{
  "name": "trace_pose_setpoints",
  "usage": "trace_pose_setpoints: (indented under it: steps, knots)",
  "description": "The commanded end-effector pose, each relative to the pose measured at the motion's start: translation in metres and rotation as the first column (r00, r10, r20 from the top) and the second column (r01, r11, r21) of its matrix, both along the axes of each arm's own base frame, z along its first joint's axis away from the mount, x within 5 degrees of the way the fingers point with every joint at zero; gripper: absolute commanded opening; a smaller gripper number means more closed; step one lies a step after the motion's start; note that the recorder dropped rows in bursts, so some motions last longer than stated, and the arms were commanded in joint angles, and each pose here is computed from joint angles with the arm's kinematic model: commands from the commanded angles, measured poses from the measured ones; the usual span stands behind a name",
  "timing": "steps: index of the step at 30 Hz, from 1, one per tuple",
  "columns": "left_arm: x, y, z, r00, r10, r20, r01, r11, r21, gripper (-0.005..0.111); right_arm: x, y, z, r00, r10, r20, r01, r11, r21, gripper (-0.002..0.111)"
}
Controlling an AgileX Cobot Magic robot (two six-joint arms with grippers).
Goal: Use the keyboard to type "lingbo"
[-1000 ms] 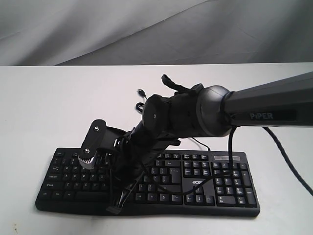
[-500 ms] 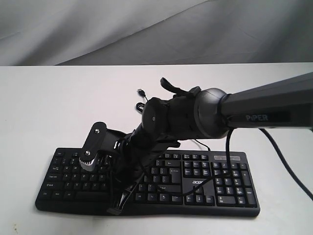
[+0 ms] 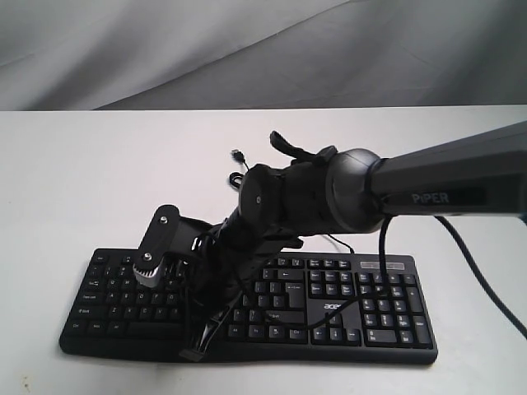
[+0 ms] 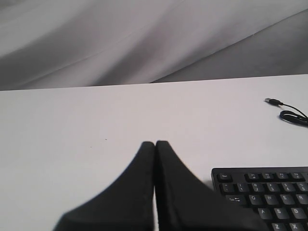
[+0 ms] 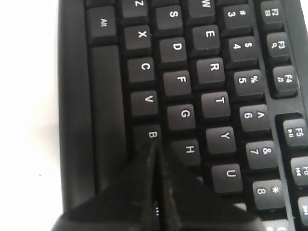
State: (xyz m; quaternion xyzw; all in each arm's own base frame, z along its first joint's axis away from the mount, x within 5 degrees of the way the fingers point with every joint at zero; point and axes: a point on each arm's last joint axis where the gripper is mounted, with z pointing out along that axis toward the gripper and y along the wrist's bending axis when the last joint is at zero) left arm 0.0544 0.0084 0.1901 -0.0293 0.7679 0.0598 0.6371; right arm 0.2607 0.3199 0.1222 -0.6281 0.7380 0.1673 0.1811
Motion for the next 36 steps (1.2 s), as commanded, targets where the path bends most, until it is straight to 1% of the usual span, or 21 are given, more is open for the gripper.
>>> trace_pose_setpoints:
  steps: [1,4,9,14,22,36]
  knots:
    - [0.0,0.0,-0.001,1.0,0.0,0.005,0.0,1.0,-0.005,0.0,0.0,0.0,0.014,0.999,0.01,0.042,-0.012,1.0,0.024,0.0]
    - [0.0,0.0,-0.001,1.0,0.0,0.005,0.0,1.0,-0.005,0.0,0.004,0.003,0.021,0.997,-0.009,0.076,0.005,0.999,0.053,0.0]
    - [0.0,0.0,-0.001,1.0,0.0,0.005,0.0,1.0,-0.005,0.0,0.01,0.013,0.026,0.998,-0.006,0.067,0.001,0.997,0.077,0.0]
    - [0.0,0.0,-0.001,1.0,0.0,0.005,0.0,1.0,-0.005,0.0,0.013,0.018,0.019,0.999,0.006,0.047,-0.009,0.998,0.067,0.0]
    - [0.0,0.0,-0.001,1.0,0.0,0.005,0.0,1.0,-0.005,0.0,0.015,0.019,0.011,0.999,-0.008,0.052,0.004,0.998,0.065,0.0]
    - [0.0,0.0,-0.001,1.0,0.0,0.005,0.0,1.0,-0.005,0.0,0.016,0.021,0.011,0.998,-0.017,0.055,0.012,0.995,0.096,0.0]
